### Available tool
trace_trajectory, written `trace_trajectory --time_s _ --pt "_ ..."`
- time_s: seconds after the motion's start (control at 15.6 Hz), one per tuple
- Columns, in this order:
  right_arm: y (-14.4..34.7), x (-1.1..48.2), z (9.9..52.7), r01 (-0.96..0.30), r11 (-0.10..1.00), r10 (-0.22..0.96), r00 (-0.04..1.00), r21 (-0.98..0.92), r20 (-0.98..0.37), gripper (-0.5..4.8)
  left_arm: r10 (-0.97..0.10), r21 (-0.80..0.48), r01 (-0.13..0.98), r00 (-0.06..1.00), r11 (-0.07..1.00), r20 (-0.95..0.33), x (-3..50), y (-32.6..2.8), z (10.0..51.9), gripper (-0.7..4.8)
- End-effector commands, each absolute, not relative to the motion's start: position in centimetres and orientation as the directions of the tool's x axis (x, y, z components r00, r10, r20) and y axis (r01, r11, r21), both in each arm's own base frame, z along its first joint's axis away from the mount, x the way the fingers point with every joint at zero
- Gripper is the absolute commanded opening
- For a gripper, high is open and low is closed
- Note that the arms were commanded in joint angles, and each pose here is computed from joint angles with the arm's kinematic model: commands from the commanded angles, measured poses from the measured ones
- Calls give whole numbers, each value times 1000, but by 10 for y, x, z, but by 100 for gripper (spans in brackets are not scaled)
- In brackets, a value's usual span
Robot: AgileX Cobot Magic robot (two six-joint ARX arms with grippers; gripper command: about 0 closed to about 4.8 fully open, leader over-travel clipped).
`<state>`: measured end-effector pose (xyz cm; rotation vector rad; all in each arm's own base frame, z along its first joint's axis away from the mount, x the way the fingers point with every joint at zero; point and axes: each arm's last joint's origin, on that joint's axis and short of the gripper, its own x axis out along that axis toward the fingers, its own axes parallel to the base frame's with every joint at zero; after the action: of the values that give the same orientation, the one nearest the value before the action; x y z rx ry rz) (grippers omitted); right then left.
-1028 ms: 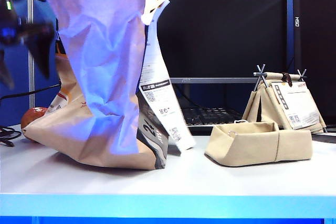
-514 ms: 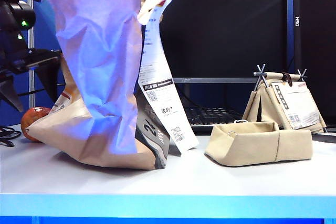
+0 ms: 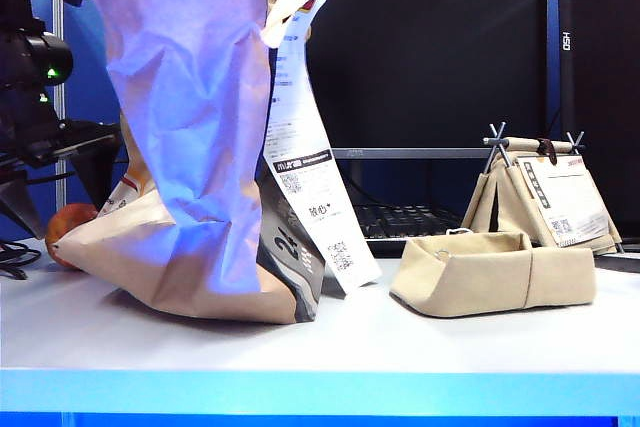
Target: Open the paper bag and put two oranges into the paper bag.
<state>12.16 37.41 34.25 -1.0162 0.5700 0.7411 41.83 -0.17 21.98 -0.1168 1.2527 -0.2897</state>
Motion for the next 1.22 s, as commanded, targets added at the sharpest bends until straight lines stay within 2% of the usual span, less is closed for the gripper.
trace_trajectory --time_s 0.06,0.13,0.19,0.45,0.51,0.58,0.64,0.71,0.84,1.09,1.22 --pt "374 121 347 -769 344 296 633 -538 -715 202 -284 -243 164 315 956 -906 421 -2 222 271" --pt "374 121 347 -769 344 296 633 -538 -715 202 -284 -243 165 316 956 -905 422 -2 222 50" --pt "374 121 347 -769 344 296 633 -538 -715 202 -284 -241 167 325 956 -902 422 -2 222 -6" --pt "374 121 346 -770 342 294 632 -539 -717 202 -281 -238 164 339 957 -898 424 1 224 -4" --pt "374 121 347 -770 343 294 632 -538 -717 202 -281 -238 163 338 957 -898 424 1 223 14" --pt "374 121 347 -770 343 294 632 -538 -717 202 -282 -239 162 335 957 -899 423 1 223 164" --pt "374 121 347 -770 343 294 632 -538 -717 202 -283 -241 164 329 957 -901 423 -1 223 392" --pt "374 121 346 -770 344 294 632 -537 -717 202 -295 -253 164 330 953 -897 423 -6 223 471" --pt "374 121 347 -770 345 295 632 -537 -717 202 -339 -294 177 358 939 -870 427 -14 225 471" --pt "374 121 346 -770 344 293 632 -537 -717 202 -344 -290 193 379 937 -859 429 -33 226 471" --pt "374 121 346 -770 343 291 632 -538 -719 202 -270 -220 168 392 961 -879 430 -35 226 471"
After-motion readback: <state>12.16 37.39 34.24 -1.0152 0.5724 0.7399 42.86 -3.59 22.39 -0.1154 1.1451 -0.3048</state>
